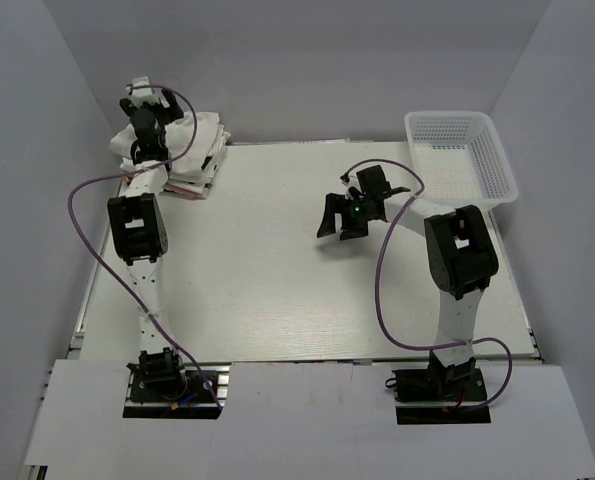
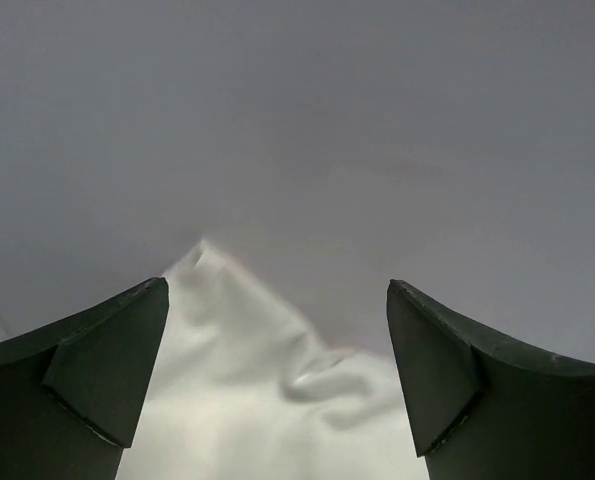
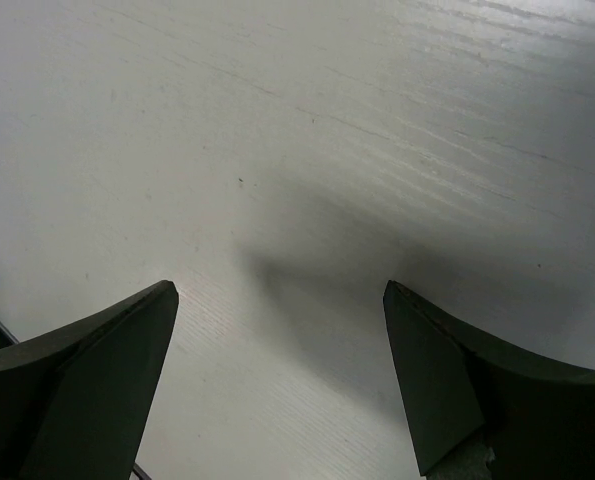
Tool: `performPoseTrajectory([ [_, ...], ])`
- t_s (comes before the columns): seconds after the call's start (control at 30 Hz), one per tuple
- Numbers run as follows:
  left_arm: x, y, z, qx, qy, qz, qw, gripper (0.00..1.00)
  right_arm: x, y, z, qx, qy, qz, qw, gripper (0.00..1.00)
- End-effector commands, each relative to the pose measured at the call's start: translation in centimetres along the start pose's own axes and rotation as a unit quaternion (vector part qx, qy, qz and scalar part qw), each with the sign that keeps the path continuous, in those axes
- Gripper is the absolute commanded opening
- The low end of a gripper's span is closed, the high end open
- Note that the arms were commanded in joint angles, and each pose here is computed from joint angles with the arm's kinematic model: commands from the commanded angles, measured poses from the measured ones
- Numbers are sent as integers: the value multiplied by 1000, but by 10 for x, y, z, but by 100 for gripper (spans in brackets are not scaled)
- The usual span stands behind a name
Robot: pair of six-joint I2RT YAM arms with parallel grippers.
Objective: Fold and stack the t-shirts
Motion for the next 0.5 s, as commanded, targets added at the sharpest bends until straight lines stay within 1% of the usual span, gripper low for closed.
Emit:
performPoseTrajectory([
  [0.0, -54, 39, 3, 38, 46, -7, 998, 99, 0, -2, -9, -8, 24, -9, 1000, 90],
  [0.03, -73, 52, 4, 58, 57, -9, 997, 99, 0, -2, -10, -6, 28, -12, 1000, 90],
  [0.07, -82, 68, 6, 75, 64, -12, 995, 99, 3, -1, -11, -4, 27, -12, 1000, 90],
  [0.1, -88, 78, 7, 87, 70, -13, 994, 99, -2, -6, -17, -4, 43, -19, 999, 90],
  [0.13, -91, 86, 5, 94, 72, -10, 993, 99, 4, -5, -17, -4, 39, -19, 999, 90],
  [0.17, -114, 106, 11, 110, 98, -7, 989, 99, 1, -7, -21, -3, 46, -23, 999, 90],
  [0.23, -126, 122, 13, 124, 110, 0, 986, 99, 0, -9, -27, 2, 52, -27, 998, 90],
  [0.3, -152, 132, 23, 125, 144, 12, 982, 99, 0, -8, -28, 5, 56, -33, 998, 90],
  [0.33, -153, 138, 24, 123, 150, 13, 981, 99, 2, -8, -29, 4, 53, -31, 998, 90],
  [0.4, -172, 137, 36, 111, 174, 17, 978, 99, 3, -7, -29, 3, 52, -32, 998, 90],
  [0.47, -179, 131, 41, 92, 185, 35, 978, 99, 7, -7, -28, 1, 46, -30, 998, 90],
])
Point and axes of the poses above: each gripper's point midway between its finger pads, its own z axis back along the fingers, its own y axis along the line the jaws close on, x = y × z, the point moved 7 cm from there along z, back along the fingers, and after that the axes turned 4 degrees about z, right-handed, at the moved point
